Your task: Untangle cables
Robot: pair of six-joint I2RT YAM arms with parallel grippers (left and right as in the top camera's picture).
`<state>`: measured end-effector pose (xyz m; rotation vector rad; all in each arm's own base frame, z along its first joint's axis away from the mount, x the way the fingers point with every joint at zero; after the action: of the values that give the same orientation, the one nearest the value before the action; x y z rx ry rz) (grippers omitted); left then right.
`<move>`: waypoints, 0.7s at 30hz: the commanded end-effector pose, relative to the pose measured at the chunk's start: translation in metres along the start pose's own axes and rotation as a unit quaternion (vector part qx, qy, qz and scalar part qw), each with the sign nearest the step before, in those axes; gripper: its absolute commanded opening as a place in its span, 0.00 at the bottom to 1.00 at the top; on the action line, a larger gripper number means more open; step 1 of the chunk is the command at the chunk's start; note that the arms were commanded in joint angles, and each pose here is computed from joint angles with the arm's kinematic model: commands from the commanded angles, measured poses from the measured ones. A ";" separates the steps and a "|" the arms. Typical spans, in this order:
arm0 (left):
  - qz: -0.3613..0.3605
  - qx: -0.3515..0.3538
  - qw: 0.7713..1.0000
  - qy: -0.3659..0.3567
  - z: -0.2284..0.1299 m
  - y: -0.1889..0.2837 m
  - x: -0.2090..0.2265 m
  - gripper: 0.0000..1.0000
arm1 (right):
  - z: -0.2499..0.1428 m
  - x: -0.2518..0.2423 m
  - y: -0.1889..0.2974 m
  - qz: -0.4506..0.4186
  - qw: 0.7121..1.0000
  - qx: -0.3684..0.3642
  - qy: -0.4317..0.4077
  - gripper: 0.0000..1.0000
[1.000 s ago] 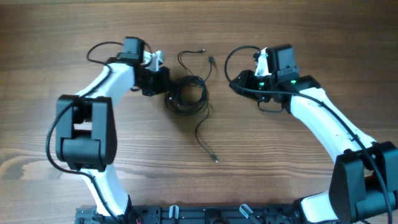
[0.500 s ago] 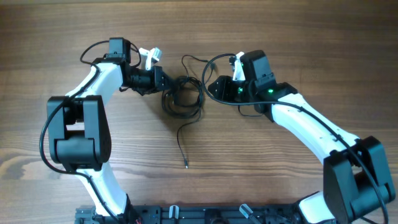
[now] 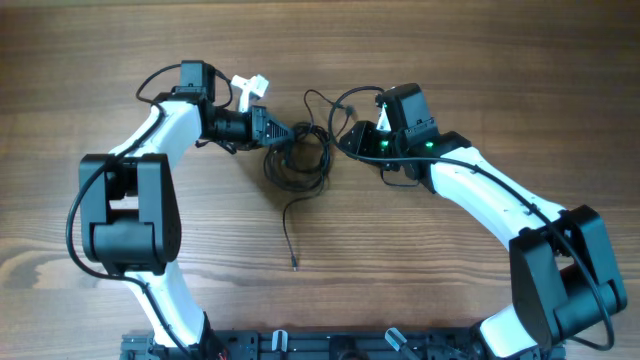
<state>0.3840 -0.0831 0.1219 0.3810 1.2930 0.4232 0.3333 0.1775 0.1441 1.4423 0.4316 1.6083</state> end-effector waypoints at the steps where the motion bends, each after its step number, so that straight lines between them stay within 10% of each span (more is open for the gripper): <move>1: -0.003 0.003 1.000 -0.011 0.000 -0.003 0.002 0.04 | -0.007 0.002 -0.005 0.025 0.993 0.038 -0.113 0.48; 21: -0.019 0.066 0.997 -0.044 -0.015 -0.051 -0.030 0.04 | -0.008 0.001 -0.005 0.016 0.963 0.044 -0.265 0.39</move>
<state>0.3682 -0.1344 0.1199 0.4810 1.2659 0.3186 0.3282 0.1868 0.1491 1.8906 0.1794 1.2566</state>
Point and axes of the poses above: each gripper's point midway between its finger pads, its own y axis back along the fingers, its own x axis along the line the jaws close on, z = x × y, the point moved 9 cm from there along y, back along the fingers
